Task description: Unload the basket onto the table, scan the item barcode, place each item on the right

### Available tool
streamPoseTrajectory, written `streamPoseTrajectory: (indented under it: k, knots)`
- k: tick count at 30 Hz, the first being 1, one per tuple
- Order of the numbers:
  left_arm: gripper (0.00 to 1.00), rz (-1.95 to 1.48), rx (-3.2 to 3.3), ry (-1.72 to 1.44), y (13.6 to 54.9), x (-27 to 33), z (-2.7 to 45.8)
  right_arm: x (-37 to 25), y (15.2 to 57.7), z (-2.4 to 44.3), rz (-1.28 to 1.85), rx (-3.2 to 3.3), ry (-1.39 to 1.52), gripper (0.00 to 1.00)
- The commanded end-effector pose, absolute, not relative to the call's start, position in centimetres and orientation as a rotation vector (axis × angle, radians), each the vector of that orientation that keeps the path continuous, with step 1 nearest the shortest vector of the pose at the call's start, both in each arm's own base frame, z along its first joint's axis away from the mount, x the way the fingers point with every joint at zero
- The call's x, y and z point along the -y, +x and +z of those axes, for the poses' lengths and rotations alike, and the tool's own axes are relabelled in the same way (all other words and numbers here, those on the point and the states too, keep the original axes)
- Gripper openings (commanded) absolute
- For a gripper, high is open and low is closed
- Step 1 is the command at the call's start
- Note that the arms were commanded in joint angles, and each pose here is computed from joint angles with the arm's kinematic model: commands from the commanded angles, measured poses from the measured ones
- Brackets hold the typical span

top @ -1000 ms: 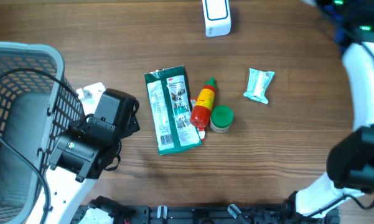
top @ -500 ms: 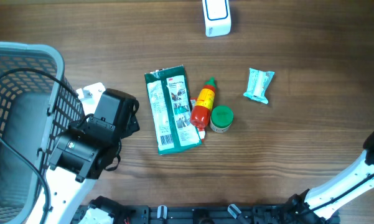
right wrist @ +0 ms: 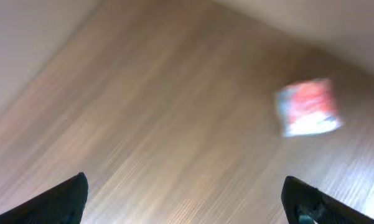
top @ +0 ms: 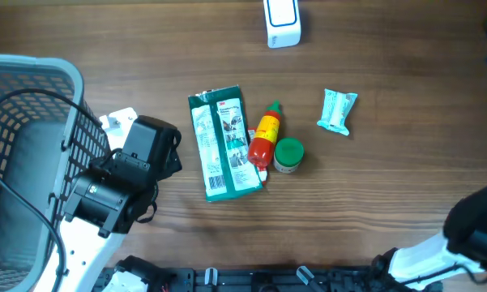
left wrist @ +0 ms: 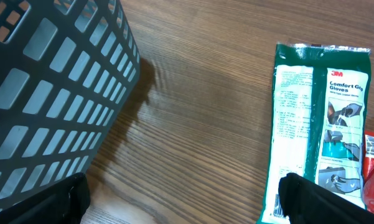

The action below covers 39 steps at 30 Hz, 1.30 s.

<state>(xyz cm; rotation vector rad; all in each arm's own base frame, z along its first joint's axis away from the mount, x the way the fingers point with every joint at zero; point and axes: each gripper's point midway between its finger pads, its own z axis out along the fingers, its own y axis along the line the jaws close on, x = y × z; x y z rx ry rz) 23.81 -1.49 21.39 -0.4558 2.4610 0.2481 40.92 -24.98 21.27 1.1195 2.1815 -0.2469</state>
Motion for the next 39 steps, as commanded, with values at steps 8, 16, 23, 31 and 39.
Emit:
streamPoseTrajectory:
  k: [8, 16, 23, 31, 39]
  knots:
    - [1.0, 0.263, -2.447, -0.486, 23.8, 1.1, 21.4, -0.7, 41.7, 15.9, 0.392, -2.682, 0.718, 0.99]
    - [1.0, 0.263, -2.447, -0.486, 23.8, 1.1, 21.4, -5.8, 39.9, 9.5, -0.05, -2.701, 0.711, 0.15]
    - [1.0, 0.263, -2.447, -0.485, 23.8, 1.1, 21.4, -6.7, 40.9, 6.0, -0.006, -2.742, 0.746, 0.05]
    - [1.0, 0.263, -2.447, -0.485, 23.8, 1.1, 21.4, -6.6, 39.3, -2.6, -0.129, -2.913, 0.81, 0.06]
    - [1.0, 0.263, -2.447, -0.486, 23.8, 1.1, 21.4, -8.2, 41.7, 6.3, 0.055, -2.837, 0.731, 0.05]
